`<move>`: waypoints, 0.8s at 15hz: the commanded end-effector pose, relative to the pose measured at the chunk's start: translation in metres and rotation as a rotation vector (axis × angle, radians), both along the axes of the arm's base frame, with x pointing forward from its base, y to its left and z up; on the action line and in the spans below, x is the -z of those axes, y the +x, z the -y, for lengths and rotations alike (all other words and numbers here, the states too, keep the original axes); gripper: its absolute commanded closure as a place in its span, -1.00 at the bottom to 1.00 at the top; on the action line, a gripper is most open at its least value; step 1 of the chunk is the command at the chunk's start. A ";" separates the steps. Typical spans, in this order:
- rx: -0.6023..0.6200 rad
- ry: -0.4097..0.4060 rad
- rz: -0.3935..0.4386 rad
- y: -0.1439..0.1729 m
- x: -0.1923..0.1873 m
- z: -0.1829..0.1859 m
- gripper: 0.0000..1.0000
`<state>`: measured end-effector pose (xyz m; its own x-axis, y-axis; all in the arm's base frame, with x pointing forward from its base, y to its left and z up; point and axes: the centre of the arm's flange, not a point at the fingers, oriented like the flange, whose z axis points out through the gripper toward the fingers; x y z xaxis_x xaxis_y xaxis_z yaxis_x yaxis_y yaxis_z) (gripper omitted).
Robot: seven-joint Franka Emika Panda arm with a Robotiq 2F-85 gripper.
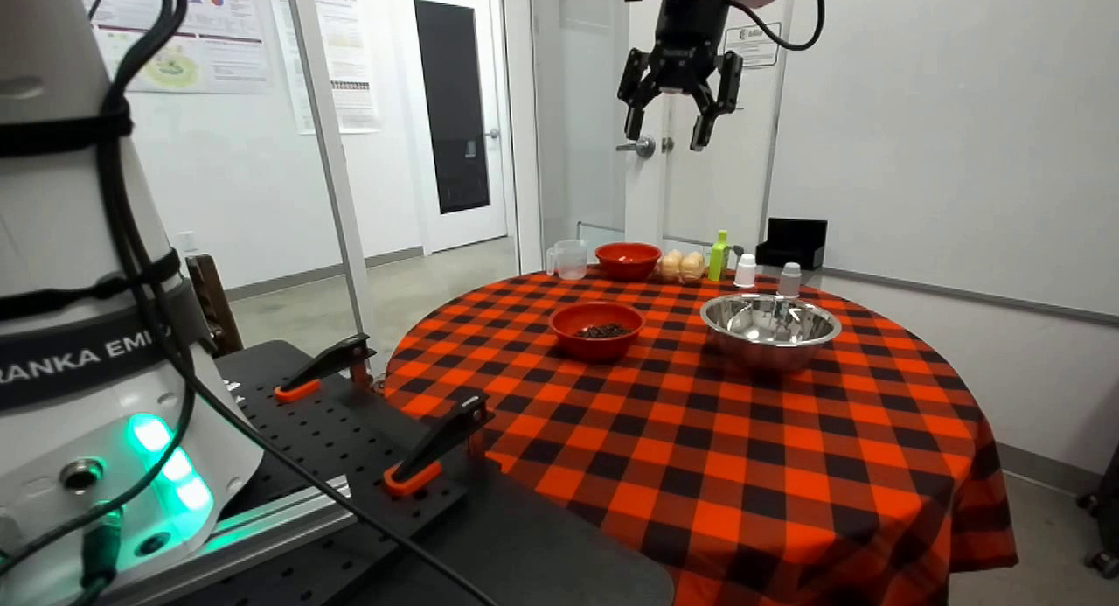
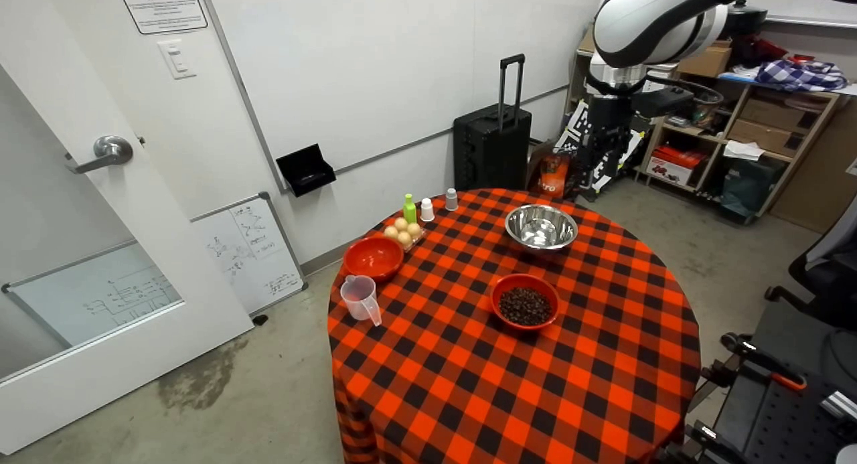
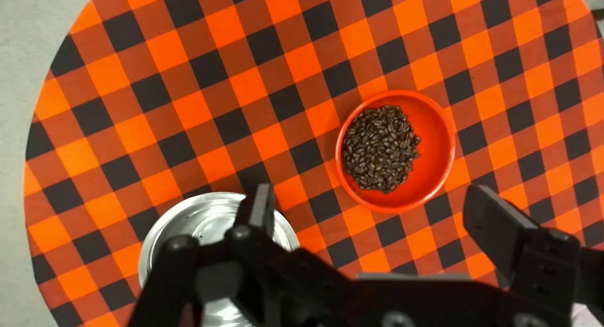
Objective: Pour the contents in the silver bowl into the red bowl
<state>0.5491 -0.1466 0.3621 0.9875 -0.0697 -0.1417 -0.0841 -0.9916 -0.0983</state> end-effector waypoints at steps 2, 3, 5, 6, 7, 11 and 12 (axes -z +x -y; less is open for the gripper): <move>-0.045 -0.001 0.033 -0.023 -0.004 -0.009 -1.00; -0.047 0.000 0.035 -0.032 -0.005 -0.012 -1.00; -0.046 0.000 0.038 -0.031 -0.007 -0.011 -1.00; -0.045 0.000 0.037 -0.030 -0.005 -0.010 -1.00; -0.044 0.000 0.033 -0.029 -0.003 -0.009 -1.00; -0.044 0.000 0.030 -0.027 -0.001 -0.009 -1.00; -0.044 0.000 0.031 -0.027 -0.001 -0.009 -1.00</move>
